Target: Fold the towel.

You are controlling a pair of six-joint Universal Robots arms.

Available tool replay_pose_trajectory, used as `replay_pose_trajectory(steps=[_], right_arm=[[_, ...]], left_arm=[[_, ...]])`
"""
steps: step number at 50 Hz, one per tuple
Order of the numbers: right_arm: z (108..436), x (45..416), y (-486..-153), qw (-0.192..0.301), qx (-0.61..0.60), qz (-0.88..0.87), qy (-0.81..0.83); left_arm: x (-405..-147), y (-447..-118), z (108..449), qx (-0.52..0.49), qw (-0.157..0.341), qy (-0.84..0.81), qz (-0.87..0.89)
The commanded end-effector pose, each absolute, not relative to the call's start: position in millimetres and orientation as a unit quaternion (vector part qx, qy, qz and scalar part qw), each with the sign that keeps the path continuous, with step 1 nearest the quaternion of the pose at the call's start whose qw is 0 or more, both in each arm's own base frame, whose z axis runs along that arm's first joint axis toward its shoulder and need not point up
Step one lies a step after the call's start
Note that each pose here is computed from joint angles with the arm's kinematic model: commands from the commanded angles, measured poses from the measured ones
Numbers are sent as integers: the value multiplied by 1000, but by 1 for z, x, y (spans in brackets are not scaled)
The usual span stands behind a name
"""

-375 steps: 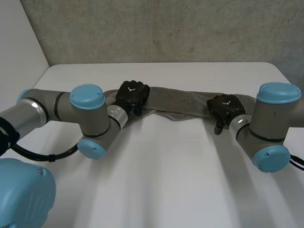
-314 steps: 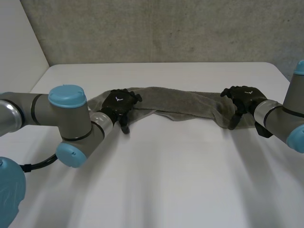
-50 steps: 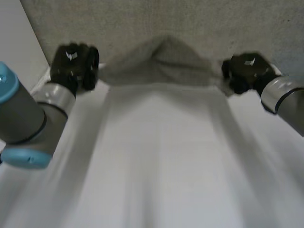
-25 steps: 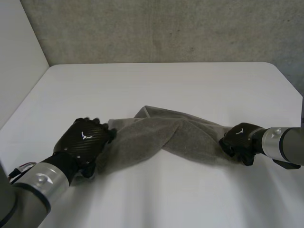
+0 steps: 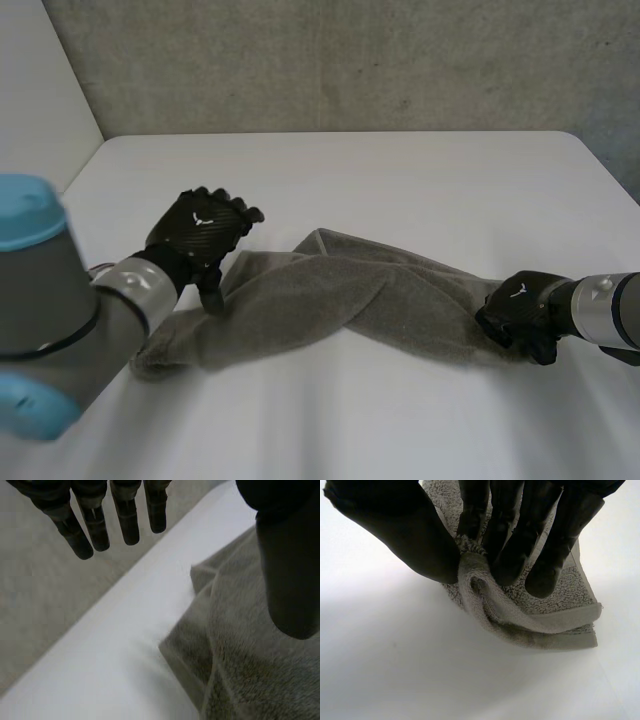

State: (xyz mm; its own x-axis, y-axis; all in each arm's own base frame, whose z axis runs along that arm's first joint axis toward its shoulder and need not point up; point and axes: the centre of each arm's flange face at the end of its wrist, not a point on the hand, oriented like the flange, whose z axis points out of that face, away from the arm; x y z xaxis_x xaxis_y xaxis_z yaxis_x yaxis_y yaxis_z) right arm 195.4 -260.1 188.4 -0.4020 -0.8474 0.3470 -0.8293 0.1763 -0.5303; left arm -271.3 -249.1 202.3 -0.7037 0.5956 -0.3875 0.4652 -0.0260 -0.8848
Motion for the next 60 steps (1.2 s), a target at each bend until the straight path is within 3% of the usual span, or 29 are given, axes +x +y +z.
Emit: replay_pose_trajectory(steps=[1,27,33,41,47,51,57,60], right_arm=[[186,196,-263,8,-544,-348,763],[186,200,-272,-4,-545,-374,750],[196,203,-292,-30,-539,-425,727],[234,223,-346,-84,-481,-593,640],[278,252,-379,-111,-397,-771,485],[304,257,-387,-95,-321,-855,397],[314,254,-381,-47,-298,-864,403],[300,249,-377,-30,-312,-828,464]], left_arm=[[-266,-277,170,-334,64,-786,516],[-259,-293,139,-327,58,-826,455],[-263,-309,140,-334,47,-814,473],[-274,-350,189,-314,14,-739,595],[-288,-380,263,-249,-2,-592,767],[-288,-382,315,-180,-13,-487,855],[-287,-375,323,-158,-1,-475,866],[-281,-368,298,-166,9,-522,837]])
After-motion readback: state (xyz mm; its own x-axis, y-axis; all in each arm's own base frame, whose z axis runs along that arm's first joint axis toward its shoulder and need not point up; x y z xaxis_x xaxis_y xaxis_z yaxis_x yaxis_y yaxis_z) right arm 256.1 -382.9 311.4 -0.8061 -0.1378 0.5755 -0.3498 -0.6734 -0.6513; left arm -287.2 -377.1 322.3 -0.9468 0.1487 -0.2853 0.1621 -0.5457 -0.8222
